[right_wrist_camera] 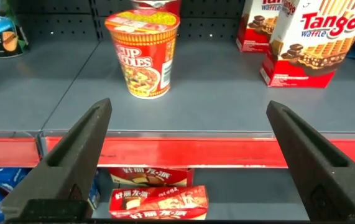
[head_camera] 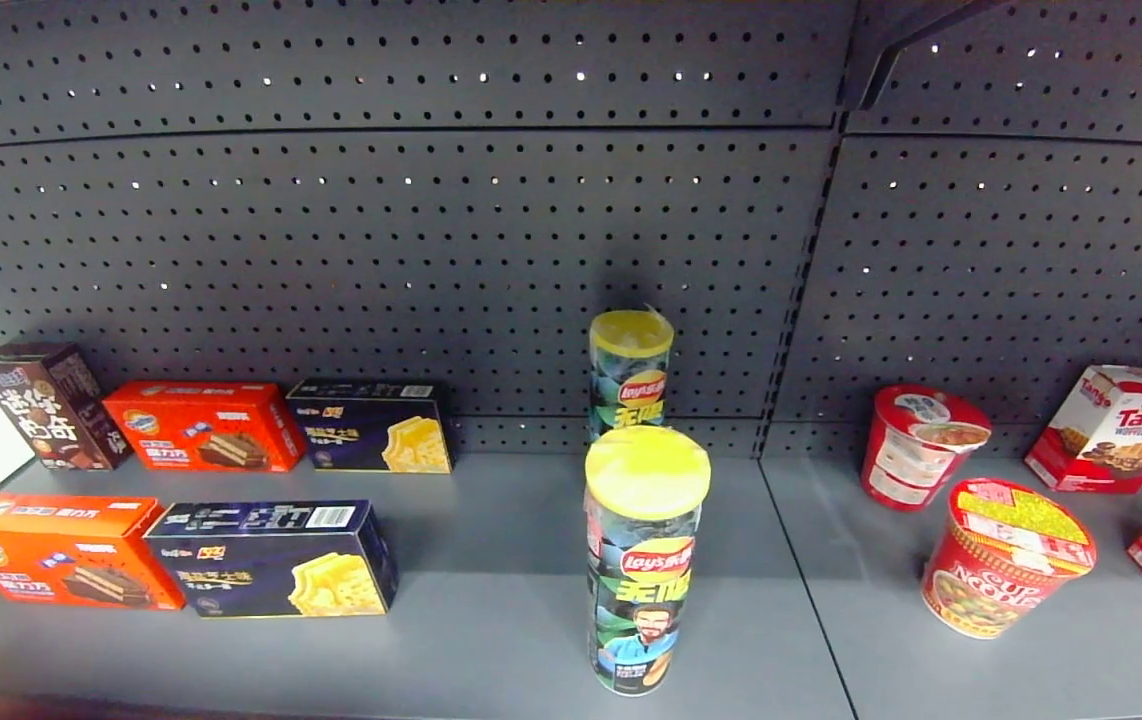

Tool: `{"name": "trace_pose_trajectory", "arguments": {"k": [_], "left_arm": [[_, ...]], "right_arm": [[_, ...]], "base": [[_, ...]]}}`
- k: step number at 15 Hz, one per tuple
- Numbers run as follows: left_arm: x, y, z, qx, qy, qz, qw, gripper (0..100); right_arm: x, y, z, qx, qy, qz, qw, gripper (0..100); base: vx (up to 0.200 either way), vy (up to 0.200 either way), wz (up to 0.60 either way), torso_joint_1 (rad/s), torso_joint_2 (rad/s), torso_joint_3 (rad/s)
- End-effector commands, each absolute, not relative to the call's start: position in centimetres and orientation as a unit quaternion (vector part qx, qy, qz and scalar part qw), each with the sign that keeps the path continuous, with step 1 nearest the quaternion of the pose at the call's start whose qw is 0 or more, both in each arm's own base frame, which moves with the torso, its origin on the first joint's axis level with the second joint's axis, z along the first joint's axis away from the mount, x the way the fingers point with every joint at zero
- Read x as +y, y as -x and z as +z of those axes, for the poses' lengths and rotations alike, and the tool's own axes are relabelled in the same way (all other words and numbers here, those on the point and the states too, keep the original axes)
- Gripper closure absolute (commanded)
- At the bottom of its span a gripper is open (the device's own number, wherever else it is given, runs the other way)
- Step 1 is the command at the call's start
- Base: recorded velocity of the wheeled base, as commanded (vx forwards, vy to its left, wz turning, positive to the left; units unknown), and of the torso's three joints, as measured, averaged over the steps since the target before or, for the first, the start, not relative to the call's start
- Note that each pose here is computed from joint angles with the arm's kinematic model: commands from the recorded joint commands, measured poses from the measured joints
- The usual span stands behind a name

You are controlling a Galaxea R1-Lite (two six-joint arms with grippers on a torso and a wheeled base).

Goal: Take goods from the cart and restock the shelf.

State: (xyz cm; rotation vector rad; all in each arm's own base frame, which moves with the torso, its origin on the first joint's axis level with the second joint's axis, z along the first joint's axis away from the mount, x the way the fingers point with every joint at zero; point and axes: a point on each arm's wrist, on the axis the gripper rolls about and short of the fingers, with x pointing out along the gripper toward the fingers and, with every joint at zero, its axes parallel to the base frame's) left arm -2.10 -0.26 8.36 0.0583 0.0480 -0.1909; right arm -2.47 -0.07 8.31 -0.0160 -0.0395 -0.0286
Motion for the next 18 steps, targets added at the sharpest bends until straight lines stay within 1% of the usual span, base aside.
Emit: {"name": "trace_pose_trajectory", "arguments": {"k": [1,15,18], "left_arm": [[-0.25,2.09,8.37,0.025,-0.029,-0.096,0.995,0],[-0.26,2.09,8.35,0.025,-0.032,-0.098,0.994,0],[-0.26,2.09,8.35,0.025,-0.031,-0.098,0.994,0]], "right_arm": [[-0.07,2.45,8.31,-0.019,0.008,-0.015,1.000,0],[-0.07,2.45,8.31,-0.019,0.007,-0.015,1.000,0],[-0.01,2.47,8.34,-0.019,0.009,0.000,1.000,0]], "base": [[0.000,0.000,0.00,0.000,0.00,0.000],[0.000,0.000,0.00,0.000,0.00,0.000],[0.000,0.000,0.00,0.000,0.00,0.000]]}}
